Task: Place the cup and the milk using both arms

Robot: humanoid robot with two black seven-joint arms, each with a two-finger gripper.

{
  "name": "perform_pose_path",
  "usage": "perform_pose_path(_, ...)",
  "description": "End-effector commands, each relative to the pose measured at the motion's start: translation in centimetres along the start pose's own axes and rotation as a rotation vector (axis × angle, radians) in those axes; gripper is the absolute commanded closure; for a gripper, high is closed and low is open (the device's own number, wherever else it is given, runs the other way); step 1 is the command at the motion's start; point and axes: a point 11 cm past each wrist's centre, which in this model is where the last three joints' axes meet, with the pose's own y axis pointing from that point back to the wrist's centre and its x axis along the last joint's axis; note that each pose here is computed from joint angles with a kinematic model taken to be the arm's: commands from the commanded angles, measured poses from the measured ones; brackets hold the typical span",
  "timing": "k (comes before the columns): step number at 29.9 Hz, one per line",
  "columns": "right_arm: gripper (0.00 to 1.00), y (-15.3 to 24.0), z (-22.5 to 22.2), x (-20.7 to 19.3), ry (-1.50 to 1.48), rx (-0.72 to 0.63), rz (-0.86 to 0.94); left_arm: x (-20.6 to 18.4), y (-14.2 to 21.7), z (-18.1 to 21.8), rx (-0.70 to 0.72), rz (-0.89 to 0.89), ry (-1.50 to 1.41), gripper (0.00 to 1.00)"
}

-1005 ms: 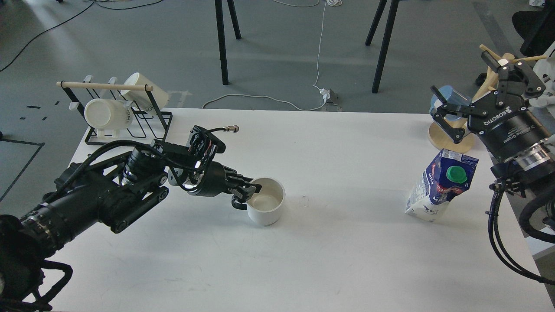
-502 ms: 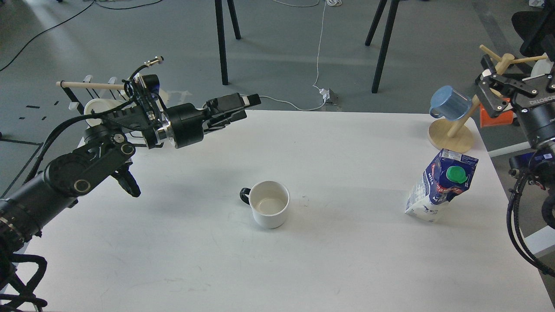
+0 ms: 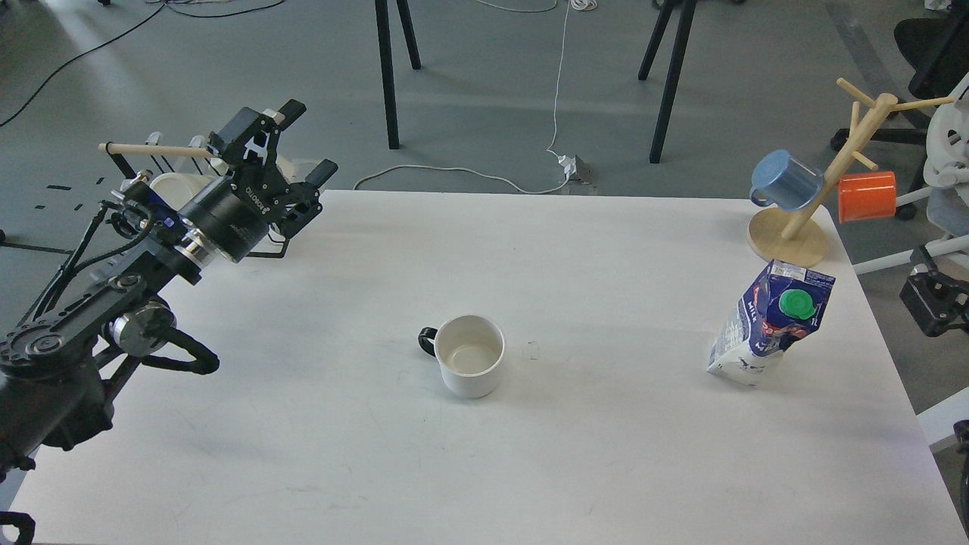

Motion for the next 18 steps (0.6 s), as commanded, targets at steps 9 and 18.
perform_pose_path(9, 0.02, 8.7, 4.2, 10.0, -0.003, -0.120, 0.287, -1.2, -0.1, -1.6, 0.011, -0.010, 0.034, 0.03)
perform_pose_path(18, 0.02, 7.7, 11.7, 10.5, -0.066, -0.237, 0.180, -2.6, -0.4, -3.1, 0.039, -0.043, 0.028, 0.02)
